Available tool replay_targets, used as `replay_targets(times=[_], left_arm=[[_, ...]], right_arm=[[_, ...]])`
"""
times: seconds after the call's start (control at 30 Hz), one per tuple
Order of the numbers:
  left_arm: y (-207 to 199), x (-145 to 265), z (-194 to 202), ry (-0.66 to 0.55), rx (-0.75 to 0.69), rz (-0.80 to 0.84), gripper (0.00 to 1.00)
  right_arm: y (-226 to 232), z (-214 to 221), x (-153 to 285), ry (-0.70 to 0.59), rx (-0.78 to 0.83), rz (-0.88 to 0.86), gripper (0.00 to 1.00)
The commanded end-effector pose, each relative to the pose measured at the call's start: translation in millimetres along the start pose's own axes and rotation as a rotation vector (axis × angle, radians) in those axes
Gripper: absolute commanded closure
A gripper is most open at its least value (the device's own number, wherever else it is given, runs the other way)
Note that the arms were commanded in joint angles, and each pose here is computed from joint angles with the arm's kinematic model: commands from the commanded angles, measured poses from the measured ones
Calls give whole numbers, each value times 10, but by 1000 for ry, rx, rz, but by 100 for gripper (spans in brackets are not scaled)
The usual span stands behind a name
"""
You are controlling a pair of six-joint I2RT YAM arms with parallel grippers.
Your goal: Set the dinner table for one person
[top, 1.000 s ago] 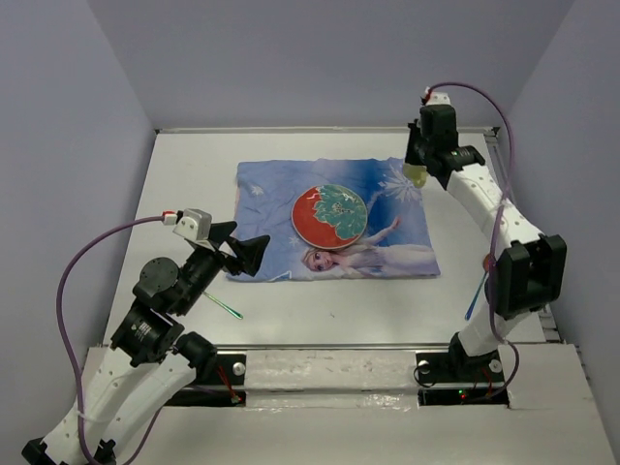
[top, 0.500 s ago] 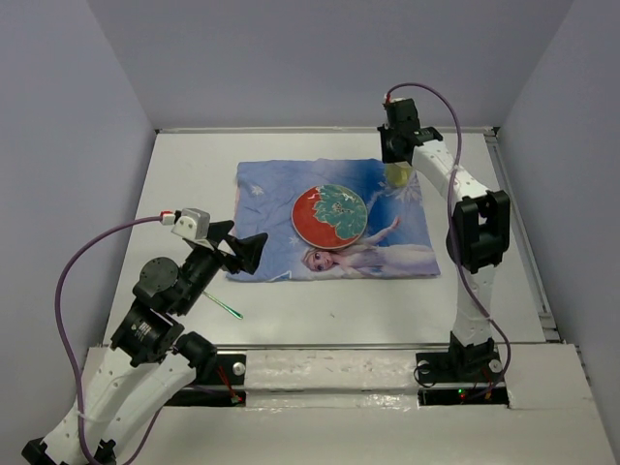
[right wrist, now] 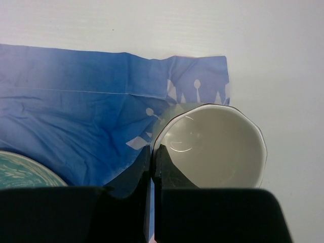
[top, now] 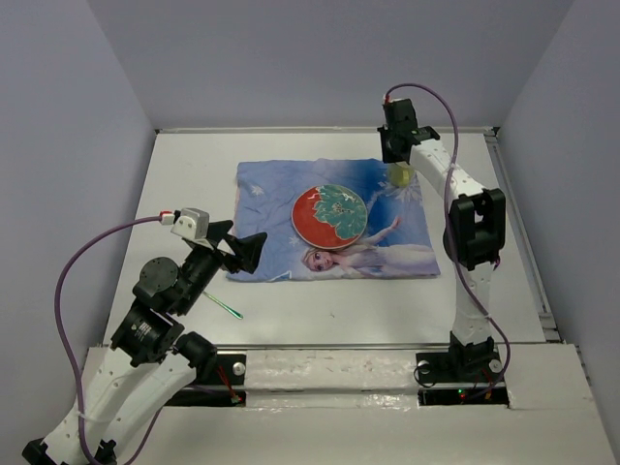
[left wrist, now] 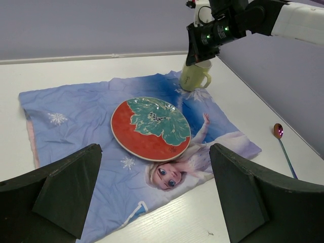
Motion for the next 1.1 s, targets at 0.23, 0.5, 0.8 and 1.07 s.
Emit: replay_targets(times=[0.23,0.5,0.8,1.07], left_arm=[[27,-15,-44,-29,-16,-20,1],[39,-25,-40,-26,-12,-31,1],[188,-4,-57,-43,6,-189,1],[352,36,-73,-54,39,-378,1]], right_arm=[[-12,-258,70,-116,-13,17,73],[-70,-401,535,-173,-69,-38,32],[385,19,1397,-242,-86,-329,29],[1263,786,1958,-234,-5,-644,29]])
Point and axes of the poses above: each gripper's point midway between its finger pads, its own x axis back along the fingers, its own y axis along the line the jaws close on, z = x × y, the point moved 9 cm from there along x, back along the fingers, and after that the axes turned 6 degrees about -x, right-handed, at the moved point
